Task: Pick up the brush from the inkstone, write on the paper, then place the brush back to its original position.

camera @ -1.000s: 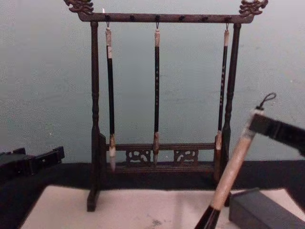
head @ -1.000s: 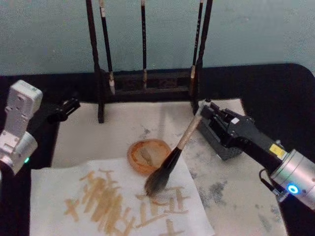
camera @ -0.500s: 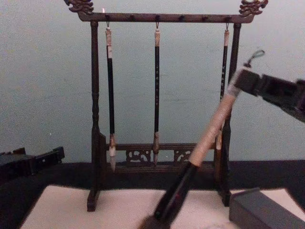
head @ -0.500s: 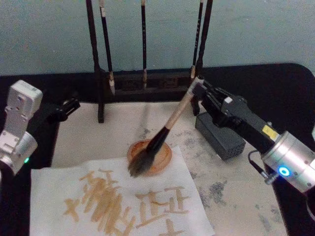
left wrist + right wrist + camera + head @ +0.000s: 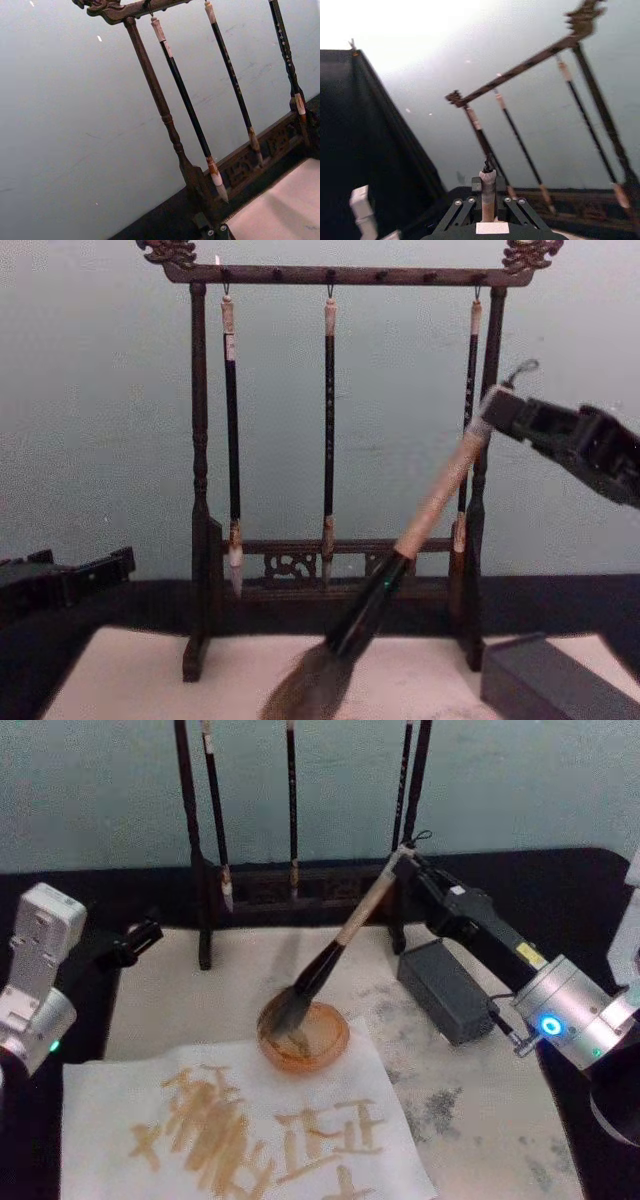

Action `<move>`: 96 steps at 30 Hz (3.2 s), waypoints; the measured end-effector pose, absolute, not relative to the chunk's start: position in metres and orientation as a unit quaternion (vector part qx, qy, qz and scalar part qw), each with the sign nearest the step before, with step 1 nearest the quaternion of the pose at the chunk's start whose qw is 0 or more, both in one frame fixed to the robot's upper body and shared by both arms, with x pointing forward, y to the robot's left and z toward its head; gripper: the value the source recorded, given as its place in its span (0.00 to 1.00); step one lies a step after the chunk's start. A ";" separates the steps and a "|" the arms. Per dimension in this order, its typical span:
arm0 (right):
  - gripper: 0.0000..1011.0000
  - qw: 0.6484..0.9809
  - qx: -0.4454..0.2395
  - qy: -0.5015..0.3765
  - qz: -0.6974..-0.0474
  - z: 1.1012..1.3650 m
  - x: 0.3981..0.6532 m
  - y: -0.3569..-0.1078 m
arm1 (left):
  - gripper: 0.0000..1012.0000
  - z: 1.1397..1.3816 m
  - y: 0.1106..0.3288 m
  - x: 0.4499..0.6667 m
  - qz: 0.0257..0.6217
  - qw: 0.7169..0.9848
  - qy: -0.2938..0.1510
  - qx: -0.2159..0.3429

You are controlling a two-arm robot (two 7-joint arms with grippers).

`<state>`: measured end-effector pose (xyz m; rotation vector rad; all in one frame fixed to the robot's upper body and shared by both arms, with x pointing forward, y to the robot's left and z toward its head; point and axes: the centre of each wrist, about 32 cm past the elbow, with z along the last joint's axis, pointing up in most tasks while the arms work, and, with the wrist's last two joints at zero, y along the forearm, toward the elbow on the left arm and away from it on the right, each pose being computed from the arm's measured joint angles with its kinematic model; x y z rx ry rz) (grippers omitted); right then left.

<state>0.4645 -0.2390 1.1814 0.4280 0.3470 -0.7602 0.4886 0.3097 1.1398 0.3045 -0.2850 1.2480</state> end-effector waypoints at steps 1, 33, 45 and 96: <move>0.16 0.890 0.208 0.170 -0.369 1.180 0.466 -0.240 | 0.99 1.140 0.310 0.489 0.580 0.791 -0.132 0.141; 0.16 0.845 0.247 0.253 -0.402 1.133 0.497 -0.267 | 0.99 1.140 0.310 0.489 0.580 0.791 -0.132 0.141; 0.16 0.835 0.252 0.268 -0.410 1.126 0.499 -0.271 | 0.99 1.140 0.310 0.489 0.580 0.791 -0.132 0.141; 0.16 0.761 0.244 0.369 -0.474 1.094 0.494 -0.286 | 0.99 1.140 0.310 0.489 0.580 0.791 -0.132 0.141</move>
